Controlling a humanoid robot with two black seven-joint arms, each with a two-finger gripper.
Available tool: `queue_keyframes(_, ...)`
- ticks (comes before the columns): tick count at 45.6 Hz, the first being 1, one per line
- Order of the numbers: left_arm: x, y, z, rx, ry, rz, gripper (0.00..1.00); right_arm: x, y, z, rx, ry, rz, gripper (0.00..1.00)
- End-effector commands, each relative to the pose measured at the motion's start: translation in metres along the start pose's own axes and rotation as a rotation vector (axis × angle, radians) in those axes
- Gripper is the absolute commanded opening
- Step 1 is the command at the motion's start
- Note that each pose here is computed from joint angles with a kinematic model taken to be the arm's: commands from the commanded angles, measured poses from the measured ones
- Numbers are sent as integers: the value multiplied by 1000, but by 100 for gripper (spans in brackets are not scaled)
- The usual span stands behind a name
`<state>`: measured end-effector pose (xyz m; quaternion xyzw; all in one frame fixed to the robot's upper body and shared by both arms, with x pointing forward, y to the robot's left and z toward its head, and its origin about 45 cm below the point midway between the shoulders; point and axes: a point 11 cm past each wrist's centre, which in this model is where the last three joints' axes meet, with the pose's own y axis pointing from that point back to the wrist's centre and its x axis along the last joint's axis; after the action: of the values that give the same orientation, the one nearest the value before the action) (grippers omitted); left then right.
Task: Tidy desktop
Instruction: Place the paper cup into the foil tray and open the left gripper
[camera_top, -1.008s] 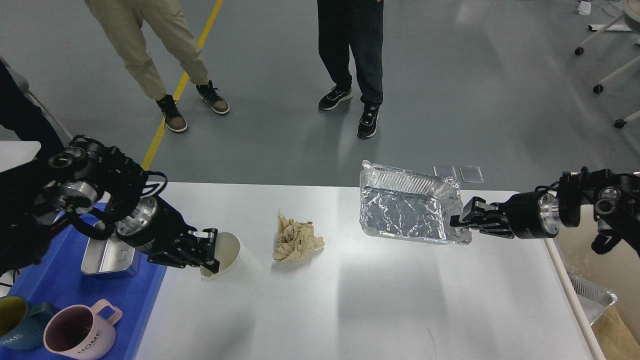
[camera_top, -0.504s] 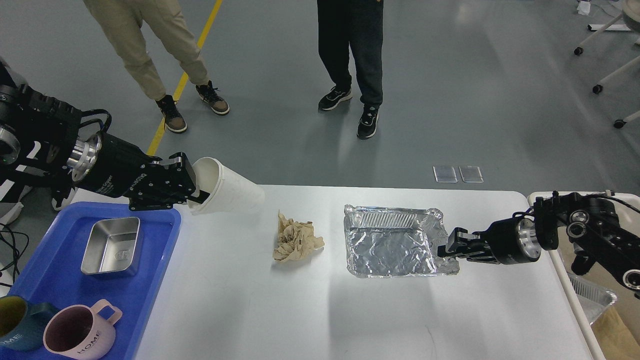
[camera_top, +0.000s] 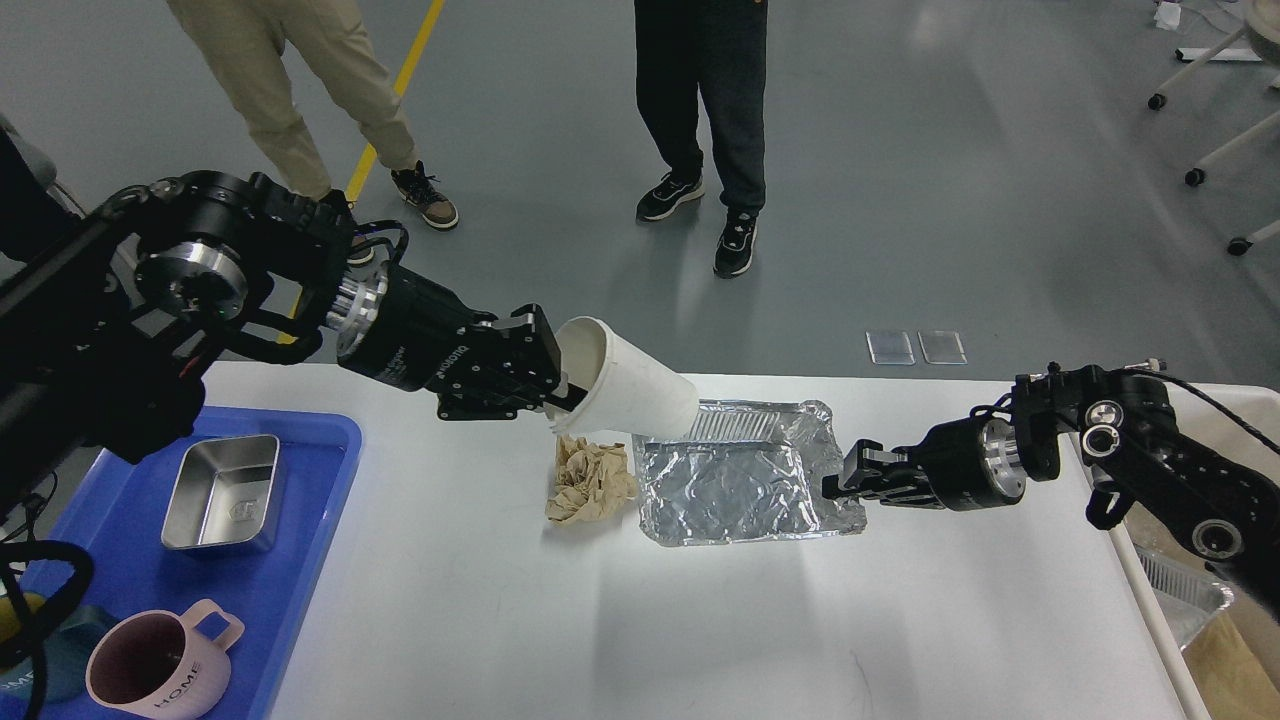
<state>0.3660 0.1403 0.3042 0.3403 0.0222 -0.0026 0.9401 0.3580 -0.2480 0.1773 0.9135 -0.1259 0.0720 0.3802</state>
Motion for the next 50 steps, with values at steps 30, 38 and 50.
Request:
queue_keyframes(30,15,-71,-9,125,21,1,0,-12,-11,-46,105,97,-51,0)
queue_keyframes(38,11,-91,1,119,14,-29,0,-15,-12,-49,112,107,-58,0)
queue_keyframes(50,6,-103,10,108,1,-50,0,-17,-12,-49,111,108,-60,0)
